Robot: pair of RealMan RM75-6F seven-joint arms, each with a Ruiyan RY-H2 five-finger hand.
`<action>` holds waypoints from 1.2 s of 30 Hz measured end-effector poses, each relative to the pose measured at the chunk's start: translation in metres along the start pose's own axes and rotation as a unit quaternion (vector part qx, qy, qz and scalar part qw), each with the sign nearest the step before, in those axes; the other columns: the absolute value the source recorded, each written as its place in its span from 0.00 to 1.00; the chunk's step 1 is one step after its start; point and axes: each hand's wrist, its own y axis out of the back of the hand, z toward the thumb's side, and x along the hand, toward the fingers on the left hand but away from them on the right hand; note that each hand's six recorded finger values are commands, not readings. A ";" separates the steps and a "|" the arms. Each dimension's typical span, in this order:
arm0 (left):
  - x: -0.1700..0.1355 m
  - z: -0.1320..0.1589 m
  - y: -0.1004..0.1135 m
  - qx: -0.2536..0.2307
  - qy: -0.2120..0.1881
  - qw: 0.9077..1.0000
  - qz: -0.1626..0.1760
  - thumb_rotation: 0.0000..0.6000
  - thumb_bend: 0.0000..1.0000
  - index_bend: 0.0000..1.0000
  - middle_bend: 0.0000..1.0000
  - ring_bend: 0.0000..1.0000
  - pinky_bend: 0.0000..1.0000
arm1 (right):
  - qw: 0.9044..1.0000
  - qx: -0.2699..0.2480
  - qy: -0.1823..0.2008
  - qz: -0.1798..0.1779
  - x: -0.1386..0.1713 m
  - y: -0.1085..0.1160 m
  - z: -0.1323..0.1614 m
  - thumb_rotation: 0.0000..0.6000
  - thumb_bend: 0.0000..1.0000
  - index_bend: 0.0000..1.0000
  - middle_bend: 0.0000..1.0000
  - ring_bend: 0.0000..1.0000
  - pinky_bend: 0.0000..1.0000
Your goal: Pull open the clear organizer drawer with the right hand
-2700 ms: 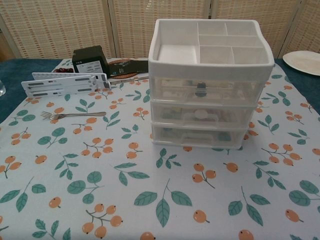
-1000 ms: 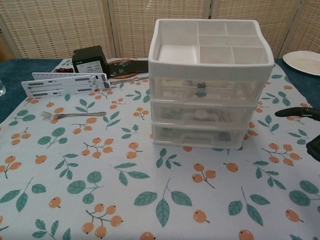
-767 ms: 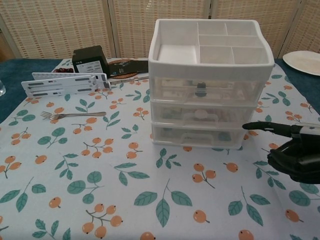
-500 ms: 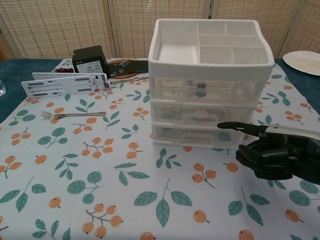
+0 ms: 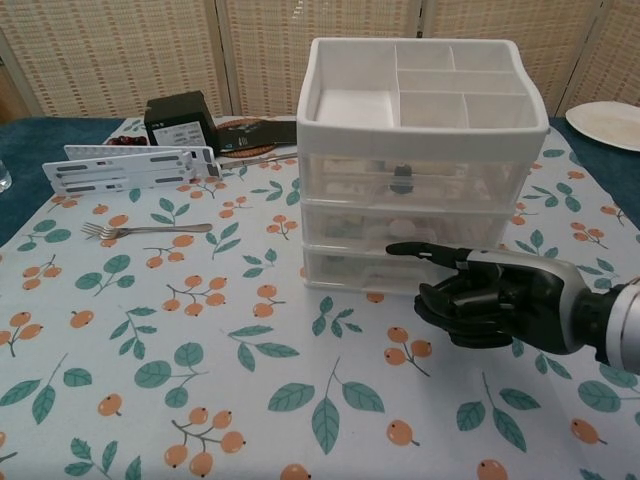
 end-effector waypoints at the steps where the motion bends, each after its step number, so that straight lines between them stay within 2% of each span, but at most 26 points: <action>1: 0.000 0.000 0.000 0.000 0.001 1.000 0.000 1.00 0.25 0.14 0.00 0.04 0.07 | 1.000 0.000 0.000 0.001 -0.002 -0.001 0.001 1.00 0.69 0.00 0.82 1.00 1.00; 26: 0.000 -0.004 0.000 0.004 0.007 1.000 0.000 1.00 0.25 0.14 0.00 0.04 0.07 | 1.000 0.007 0.003 0.007 -0.024 -0.006 0.007 1.00 0.70 0.00 0.82 1.00 1.00; 36: 0.000 -0.003 0.000 0.006 0.006 1.000 -0.001 1.00 0.25 0.14 0.00 0.04 0.07 | 1.000 0.010 0.001 0.011 -0.025 -0.007 0.006 1.00 0.72 0.12 0.82 1.00 1.00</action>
